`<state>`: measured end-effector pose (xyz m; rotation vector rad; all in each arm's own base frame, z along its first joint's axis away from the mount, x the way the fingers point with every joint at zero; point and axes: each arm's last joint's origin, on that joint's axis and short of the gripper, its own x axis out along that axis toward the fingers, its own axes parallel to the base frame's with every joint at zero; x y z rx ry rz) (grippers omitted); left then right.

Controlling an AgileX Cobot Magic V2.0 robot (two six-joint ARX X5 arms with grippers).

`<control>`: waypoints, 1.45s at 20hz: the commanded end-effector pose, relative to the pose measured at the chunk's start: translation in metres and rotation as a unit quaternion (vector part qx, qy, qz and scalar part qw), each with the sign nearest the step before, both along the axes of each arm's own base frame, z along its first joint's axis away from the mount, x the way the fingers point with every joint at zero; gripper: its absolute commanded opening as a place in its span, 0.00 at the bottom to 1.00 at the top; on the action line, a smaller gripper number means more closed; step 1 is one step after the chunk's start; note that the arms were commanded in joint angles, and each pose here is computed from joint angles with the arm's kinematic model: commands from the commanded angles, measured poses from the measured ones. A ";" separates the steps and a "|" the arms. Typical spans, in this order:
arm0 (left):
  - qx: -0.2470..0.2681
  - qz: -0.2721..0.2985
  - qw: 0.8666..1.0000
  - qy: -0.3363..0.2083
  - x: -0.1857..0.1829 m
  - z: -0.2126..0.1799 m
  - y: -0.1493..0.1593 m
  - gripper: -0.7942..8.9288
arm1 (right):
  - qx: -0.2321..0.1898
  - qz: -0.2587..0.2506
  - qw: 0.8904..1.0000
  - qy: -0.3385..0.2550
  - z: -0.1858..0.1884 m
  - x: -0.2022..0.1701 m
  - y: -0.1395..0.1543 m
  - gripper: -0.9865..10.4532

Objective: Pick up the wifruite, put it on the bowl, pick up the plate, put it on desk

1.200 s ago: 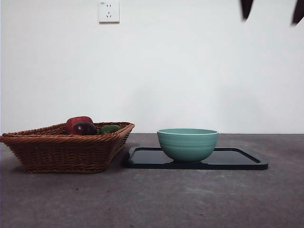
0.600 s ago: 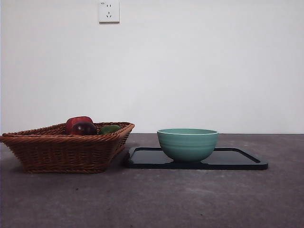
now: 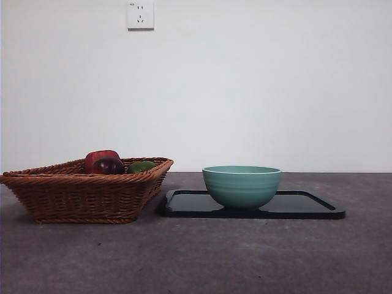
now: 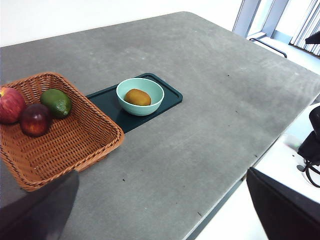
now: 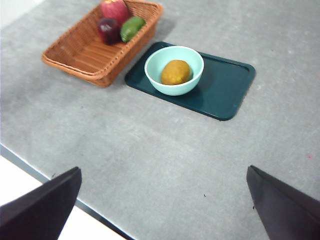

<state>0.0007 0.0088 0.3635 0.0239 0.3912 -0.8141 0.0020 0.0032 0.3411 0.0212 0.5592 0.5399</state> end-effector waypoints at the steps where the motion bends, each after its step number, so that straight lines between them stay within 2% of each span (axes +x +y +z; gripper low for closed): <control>1: -0.007 -0.009 1.000 -0.003 0.000 0.003 0.000 0.73 | 0.008 0.004 1.000 -0.007 0.001 -0.002 -0.001 0.57; 5: -0.008 -0.009 1.000 -0.003 0.000 0.003 0.000 0.72 | 0.016 -0.002 1.000 -0.003 0.001 -0.002 -0.001 0.57; 10: -0.049 0.002 0.999 0.010 0.002 0.008 -0.004 0.72 | 0.025 -0.002 1.000 -0.017 0.004 0.000 0.000 0.57; 13: -0.051 0.013 0.998 0.043 0.010 0.011 -0.018 0.72 | 0.029 -0.002 0.999 -0.025 0.005 0.000 0.000 0.57; 17: -0.018 0.022 0.997 0.078 0.030 0.013 -0.053 0.72 | 0.029 -0.002 0.999 -0.025 0.005 0.000 0.000 0.57; 24: -0.015 0.030 0.993 0.111 0.078 0.010 -0.136 0.72 | 0.029 -0.002 0.999 -0.025 0.005 0.000 0.000 0.57; 27: -0.011 0.040 0.987 0.154 0.101 -0.002 -0.174 0.72 | 0.029 -0.002 0.999 -0.025 0.005 0.000 0.000 0.57; 29: 0.016 0.030 0.979 0.199 0.118 -0.014 -0.198 0.72 | 0.029 -0.002 0.999 -0.024 0.005 0.000 0.000 0.57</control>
